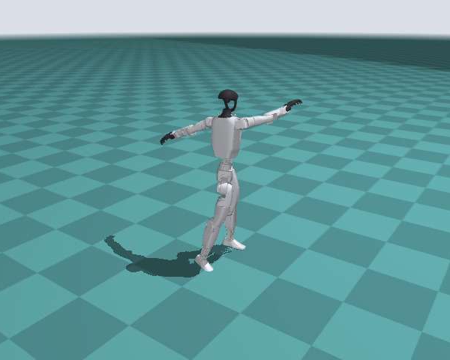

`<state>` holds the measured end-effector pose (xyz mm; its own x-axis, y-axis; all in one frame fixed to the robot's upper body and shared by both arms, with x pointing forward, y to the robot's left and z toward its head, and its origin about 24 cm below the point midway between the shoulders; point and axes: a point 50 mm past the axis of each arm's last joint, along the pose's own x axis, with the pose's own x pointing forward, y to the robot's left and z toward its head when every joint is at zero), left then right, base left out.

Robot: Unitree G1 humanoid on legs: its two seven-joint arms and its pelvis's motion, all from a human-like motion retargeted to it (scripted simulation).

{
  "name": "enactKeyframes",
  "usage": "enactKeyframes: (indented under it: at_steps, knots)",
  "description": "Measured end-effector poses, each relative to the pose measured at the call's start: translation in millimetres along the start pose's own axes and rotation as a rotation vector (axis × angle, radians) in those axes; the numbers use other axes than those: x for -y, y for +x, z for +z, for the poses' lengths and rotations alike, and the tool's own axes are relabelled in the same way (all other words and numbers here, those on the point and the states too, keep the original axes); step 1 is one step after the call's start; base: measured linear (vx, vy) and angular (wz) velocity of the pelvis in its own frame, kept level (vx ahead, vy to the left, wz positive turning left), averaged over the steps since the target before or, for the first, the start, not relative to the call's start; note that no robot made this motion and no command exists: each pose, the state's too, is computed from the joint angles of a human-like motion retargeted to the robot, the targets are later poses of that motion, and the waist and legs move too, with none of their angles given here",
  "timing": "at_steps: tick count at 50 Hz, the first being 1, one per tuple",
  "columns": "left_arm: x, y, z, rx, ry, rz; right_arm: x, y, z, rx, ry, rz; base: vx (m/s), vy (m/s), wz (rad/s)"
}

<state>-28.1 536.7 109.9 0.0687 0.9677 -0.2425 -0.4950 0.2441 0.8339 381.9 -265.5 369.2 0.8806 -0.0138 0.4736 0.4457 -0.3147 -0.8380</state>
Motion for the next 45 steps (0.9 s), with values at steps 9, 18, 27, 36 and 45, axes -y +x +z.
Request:
enactKeyframes:
  at_steps: [9,18,27,36,45]
  knots:
    - [12.6,-16.3,104.8,0.477,0.064,-0.045,-14.8,-38.3,15.9,0.248,0.026,0.059,-0.01,0.01,-0.33]
    - [14.8,-71.2,195.8,0.937,0.104,-0.041,-2.0,-89.7,4.5,0.393,0.029,0.085,-0.04,0.02,-0.62]
    - [23.4,-149.2,253.8,1.371,0.143,-0.092,22.2,-120.9,2.8,0.486,0.07,0.09,-0.04,0.02,-0.61]
    - [25.5,-218.8,271.5,1.694,0.111,-0.168,13.0,-151.3,-7.5,0.416,0.135,0.0,-0.03,0.0,-0.9]
    - [38.3,-265.5,267.3,1.904,0.161,-0.256,3.0,-188.3,-11.0,0.381,0.119,0.027,0.0,-0.01,-0.88]
